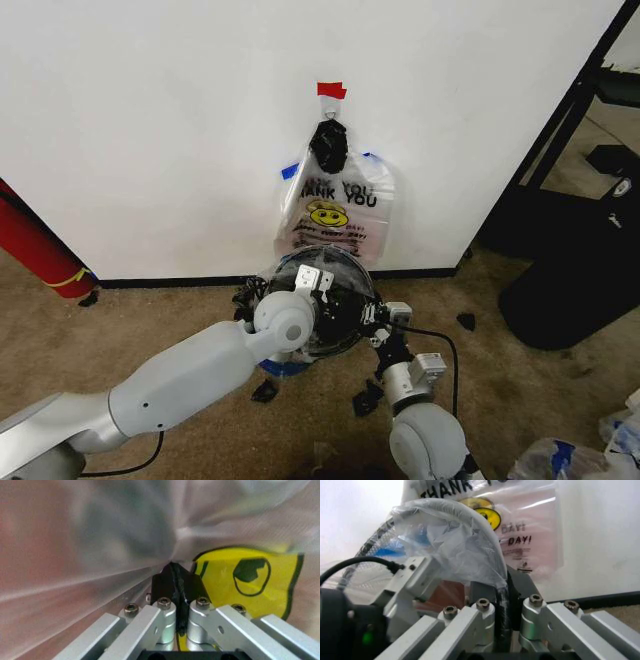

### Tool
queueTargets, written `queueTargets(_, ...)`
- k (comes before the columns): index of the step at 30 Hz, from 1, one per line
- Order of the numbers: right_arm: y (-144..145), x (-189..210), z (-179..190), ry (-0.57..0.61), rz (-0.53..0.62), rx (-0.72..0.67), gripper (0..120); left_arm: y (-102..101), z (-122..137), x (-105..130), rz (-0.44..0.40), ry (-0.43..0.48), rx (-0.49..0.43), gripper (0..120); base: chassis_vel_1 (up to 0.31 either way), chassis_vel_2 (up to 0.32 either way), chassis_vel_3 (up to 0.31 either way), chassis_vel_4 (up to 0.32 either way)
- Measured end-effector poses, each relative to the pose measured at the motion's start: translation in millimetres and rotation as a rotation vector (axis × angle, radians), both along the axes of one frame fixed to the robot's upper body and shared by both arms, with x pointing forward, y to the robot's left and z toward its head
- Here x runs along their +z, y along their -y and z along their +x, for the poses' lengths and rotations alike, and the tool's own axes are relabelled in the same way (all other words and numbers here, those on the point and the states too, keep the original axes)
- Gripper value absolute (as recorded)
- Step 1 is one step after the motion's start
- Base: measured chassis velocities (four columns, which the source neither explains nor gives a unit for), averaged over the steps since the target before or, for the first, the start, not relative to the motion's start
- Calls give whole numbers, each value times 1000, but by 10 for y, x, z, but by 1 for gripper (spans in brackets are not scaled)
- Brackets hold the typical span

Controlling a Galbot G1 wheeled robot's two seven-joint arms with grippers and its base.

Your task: Pick up the garbage bag from the wall and place it over the trash bin.

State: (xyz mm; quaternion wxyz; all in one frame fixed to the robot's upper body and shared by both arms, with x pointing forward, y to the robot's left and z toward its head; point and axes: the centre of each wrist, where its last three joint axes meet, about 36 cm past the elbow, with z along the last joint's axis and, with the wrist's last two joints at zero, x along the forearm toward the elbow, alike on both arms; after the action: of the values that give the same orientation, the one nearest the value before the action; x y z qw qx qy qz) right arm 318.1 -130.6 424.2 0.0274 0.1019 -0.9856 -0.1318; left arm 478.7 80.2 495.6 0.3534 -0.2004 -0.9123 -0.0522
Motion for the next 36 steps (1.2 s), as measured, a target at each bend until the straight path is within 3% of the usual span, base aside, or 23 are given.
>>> queueTargets(17, 38, 66, -27, -48, 93, 58, 1, 45, 103, -209, 34, -15, 36, 0, 0, 0, 0, 0)
queueTargets(29, 36, 88, -60, -48, 100, 64, 1, -41, 120, -387, 86, 15, 72, 0, 0, 0, 0, 0)
queueTargets(36, 24, 12, 22, -91, 116, 45, 1, -198, 4, -237, 58, 56, 77, 0, 0, 0, 0, 0)
